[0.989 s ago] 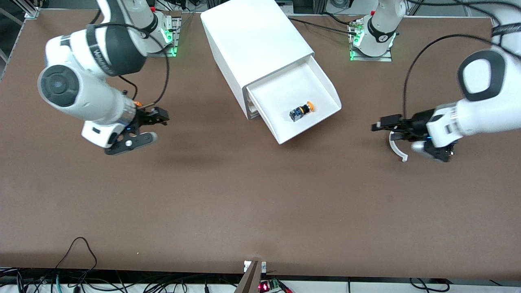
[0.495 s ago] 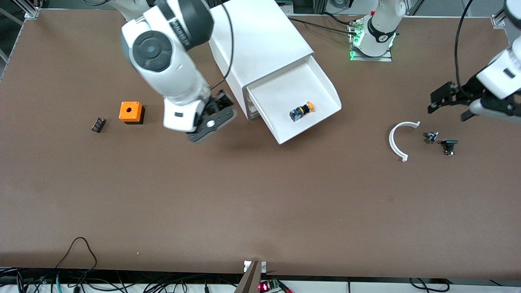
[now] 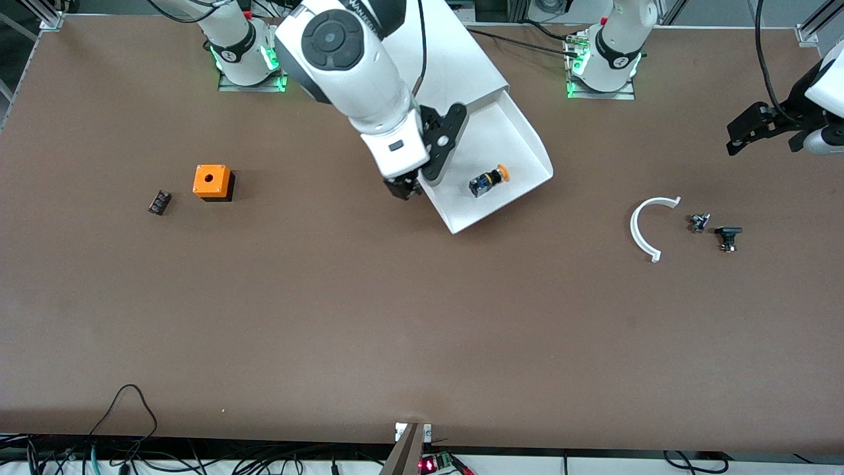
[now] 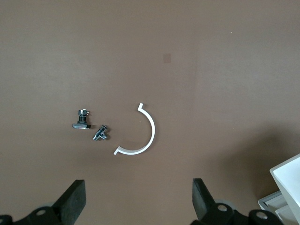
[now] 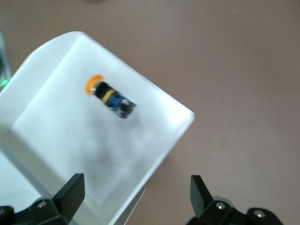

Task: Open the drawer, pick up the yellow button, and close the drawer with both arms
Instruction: 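Lower the right gripper into the drawer and grasp the yellow push button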

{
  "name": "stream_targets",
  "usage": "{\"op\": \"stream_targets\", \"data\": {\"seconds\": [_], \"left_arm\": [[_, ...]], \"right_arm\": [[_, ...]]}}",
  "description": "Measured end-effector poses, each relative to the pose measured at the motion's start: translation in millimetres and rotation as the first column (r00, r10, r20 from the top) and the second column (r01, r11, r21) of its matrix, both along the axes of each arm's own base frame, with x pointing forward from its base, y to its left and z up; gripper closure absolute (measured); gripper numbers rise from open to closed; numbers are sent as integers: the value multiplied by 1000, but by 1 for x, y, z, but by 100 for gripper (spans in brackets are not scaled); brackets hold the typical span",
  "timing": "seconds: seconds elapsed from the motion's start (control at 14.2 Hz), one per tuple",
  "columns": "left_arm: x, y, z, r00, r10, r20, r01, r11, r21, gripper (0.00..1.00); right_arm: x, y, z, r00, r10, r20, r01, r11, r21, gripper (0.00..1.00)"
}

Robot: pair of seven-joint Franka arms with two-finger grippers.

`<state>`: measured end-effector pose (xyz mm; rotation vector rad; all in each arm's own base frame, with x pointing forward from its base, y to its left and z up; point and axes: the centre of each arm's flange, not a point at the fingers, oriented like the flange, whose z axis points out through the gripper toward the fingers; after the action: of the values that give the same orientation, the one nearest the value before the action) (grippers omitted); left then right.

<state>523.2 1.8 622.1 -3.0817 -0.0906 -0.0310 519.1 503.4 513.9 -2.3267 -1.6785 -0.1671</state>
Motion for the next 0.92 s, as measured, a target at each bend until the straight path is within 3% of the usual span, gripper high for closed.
{"op": "stream_targets", "data": {"seconds": [0.14,0.28,0.64,0.92], "left_arm": [[2,0,-3,1000,2,-5,-2,1000,-1,0],[2,0,-3,1000,3,-6,-3,1000,-2,0],[3,0,-2,1000,3,4,-3,1000,-2,0],[4,4,-1,1000,9,13,-8,1000,-3,0]], "right_arm": [[-8,11,-6,981,191,42,-192,981,19,0],[-7,21,-18,956,284,79,-287,957,40,0],[-9,48,-49,914,378,150,-391,917,73,0],[-6,64,-81,898,394,196,-413,908,69,0]]}}
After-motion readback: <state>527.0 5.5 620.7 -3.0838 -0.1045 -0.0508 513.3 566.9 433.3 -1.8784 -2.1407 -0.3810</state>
